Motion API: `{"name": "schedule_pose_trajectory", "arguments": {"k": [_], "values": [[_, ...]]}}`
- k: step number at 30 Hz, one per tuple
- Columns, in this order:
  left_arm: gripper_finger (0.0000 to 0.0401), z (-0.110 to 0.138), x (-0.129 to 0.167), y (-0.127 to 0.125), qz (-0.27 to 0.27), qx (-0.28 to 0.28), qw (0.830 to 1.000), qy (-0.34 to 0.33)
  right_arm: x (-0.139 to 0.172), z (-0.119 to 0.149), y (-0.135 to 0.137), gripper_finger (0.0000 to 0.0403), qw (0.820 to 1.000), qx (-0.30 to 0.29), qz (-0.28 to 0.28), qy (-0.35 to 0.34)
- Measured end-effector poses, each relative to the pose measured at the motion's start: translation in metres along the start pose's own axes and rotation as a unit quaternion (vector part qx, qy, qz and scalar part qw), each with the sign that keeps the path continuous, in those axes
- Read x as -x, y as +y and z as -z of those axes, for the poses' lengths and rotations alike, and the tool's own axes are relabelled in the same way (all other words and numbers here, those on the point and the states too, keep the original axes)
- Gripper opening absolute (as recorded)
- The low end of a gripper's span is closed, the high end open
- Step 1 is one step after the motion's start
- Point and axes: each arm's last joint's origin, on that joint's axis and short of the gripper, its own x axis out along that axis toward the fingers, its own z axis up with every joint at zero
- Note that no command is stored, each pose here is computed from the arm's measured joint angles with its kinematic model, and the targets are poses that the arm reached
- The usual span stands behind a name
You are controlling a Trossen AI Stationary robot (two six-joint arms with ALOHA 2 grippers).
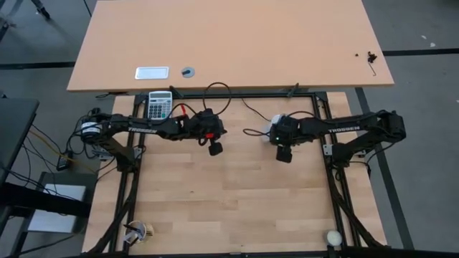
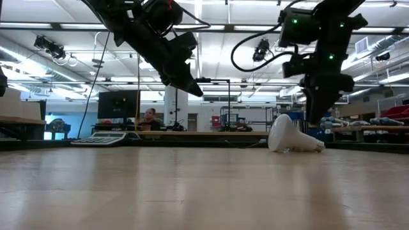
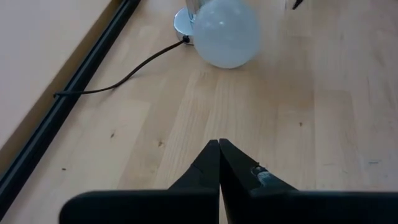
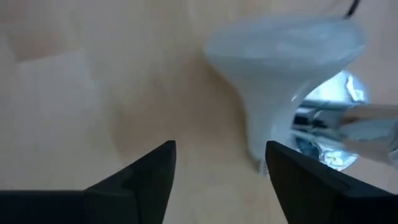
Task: Screw lightbulb
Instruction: Insert the lightbulb into the lamp
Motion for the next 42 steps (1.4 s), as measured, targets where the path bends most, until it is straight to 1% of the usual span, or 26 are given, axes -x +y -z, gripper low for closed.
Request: {"name": "schedule_pose_trajectory", "arguments": {"k": [4, 8, 12, 16, 22, 25, 27, 29, 31, 34, 38, 40, 42], "values": [[0.0005, 0.000, 0.000, 0.000, 0.000, -0.001, 1.000, 0.001, -0.005, -0.006, -0.014, 0.0270, 1.000, -0.010, 0.008, -0.020], [0.0005, 0.002, 0.000, 0.000, 0.001, -0.003, 1.000, 0.012, -0.010, -0.010, -0.032, 0.0272, 0.999, -0.032, -0.003, -0.031], [0.0005, 0.005, 0.000, 0.000, 0.002, -0.005, 1.000, 0.028, -0.019, -0.009, -0.045, 0.0271, 0.999, -0.040, -0.010, -0.014], [0.0005, 0.006, 0.000, 0.000, 0.002, -0.005, 0.999, 0.032, -0.034, -0.012, -0.049, 0.0271, 0.999, -0.037, -0.030, 0.002], [0.0005, 0.006, 0.000, 0.000, 0.002, -0.007, 0.999, 0.032, -0.060, -0.019, -0.047, 0.0270, 0.998, -0.027, -0.045, 0.016], [0.0005, 0.006, 0.000, 0.000, 0.002, -0.007, 0.999, 0.033, -0.072, -0.022, -0.046, 0.0258, 0.998, -0.027, -0.047, 0.015], [0.0005, 0.006, 0.000, 0.000, 0.002, -0.007, 0.999, 0.033, -0.077, -0.024, -0.045, 0.0235, 0.998, -0.027, -0.046, 0.011], [0.0005, 0.006, 0.000, 0.000, 0.001, -0.007, 0.999, 0.033, -0.078, -0.026, -0.045, 0.0205, 0.999, -0.027, -0.047, 0.007], [0.0005, 0.006, 0.000, 0.001, 0.001, -0.006, 0.999, 0.033, -0.077, -0.030, -0.043, 0.0171, 0.998, -0.030, -0.053, -0.005], [0.0005, 0.006, 0.000, 0.001, 0.001, -0.006, 0.999, 0.033, -0.064, -0.038, -0.042, 0.0165, 0.997, -0.034, -0.058, -0.036], [0.0005, 0.006, 0.000, 0.001, 0.000, -0.006, 0.999, 0.033, -0.029, -0.053, -0.047, 0.0160, 0.993, -0.045, -0.053, -0.095], [0.0005, 0.006, 0.000, 0.001, 0.001, -0.007, 0.999, 0.033, -0.009, -0.057, -0.053, 0.0159, 0.992, -0.057, -0.035, -0.109], [0.0005, 0.006, 0.000, 0.001, 0.001, -0.007, 0.999, 0.033, 0.007, -0.057, -0.063, 0.0158, 0.991, -0.071, 0.003, -0.114]]}}
